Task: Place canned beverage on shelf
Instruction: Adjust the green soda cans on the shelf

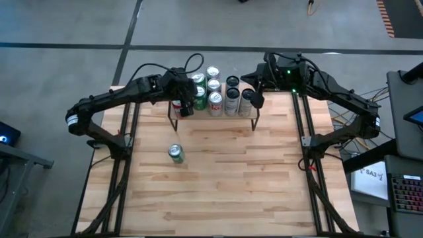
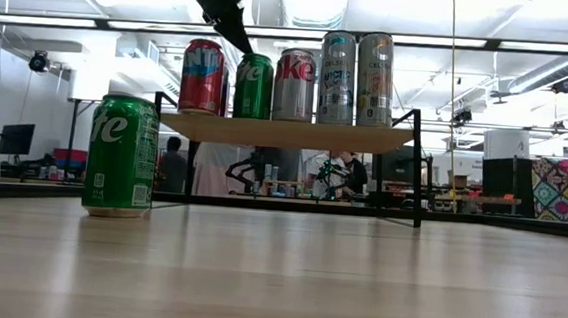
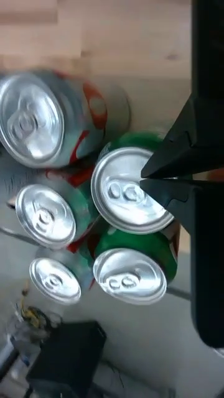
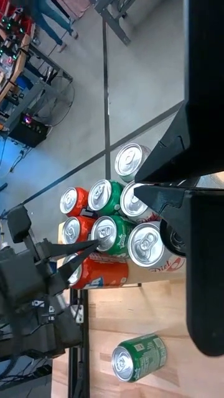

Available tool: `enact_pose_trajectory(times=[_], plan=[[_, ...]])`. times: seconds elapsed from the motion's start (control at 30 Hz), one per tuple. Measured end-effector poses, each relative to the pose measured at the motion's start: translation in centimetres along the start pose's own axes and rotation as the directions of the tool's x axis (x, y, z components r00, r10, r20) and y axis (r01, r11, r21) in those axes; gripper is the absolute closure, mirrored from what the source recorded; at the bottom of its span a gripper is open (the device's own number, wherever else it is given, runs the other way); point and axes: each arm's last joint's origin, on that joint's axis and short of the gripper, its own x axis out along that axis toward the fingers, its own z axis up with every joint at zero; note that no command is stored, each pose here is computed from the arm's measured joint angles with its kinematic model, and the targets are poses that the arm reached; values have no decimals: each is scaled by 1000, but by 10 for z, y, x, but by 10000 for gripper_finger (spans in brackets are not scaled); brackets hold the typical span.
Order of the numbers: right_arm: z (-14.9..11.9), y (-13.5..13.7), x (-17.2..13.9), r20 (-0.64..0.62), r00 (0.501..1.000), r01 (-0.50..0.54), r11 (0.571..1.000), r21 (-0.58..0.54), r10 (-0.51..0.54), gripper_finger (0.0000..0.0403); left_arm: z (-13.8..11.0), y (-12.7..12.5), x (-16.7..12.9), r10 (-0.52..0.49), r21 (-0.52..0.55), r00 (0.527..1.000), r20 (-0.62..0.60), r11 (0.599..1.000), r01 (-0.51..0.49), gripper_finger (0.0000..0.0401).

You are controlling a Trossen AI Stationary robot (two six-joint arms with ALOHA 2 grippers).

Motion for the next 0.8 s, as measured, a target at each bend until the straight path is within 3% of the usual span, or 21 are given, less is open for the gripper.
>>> enact_pose_trajectory(times=[0.17, 0.8], plan=[[-2, 1, 0, -15, 1000, -5, 1000, -4, 5, 394, 2, -1, -6, -82, 7, 995, 56, 997, 82, 401], [-5, 2, 6, -40, 999, -12, 1000, -1, 12, 394, 3, -1, -5, -81, 7, 994, 69, 997, 80, 401]])
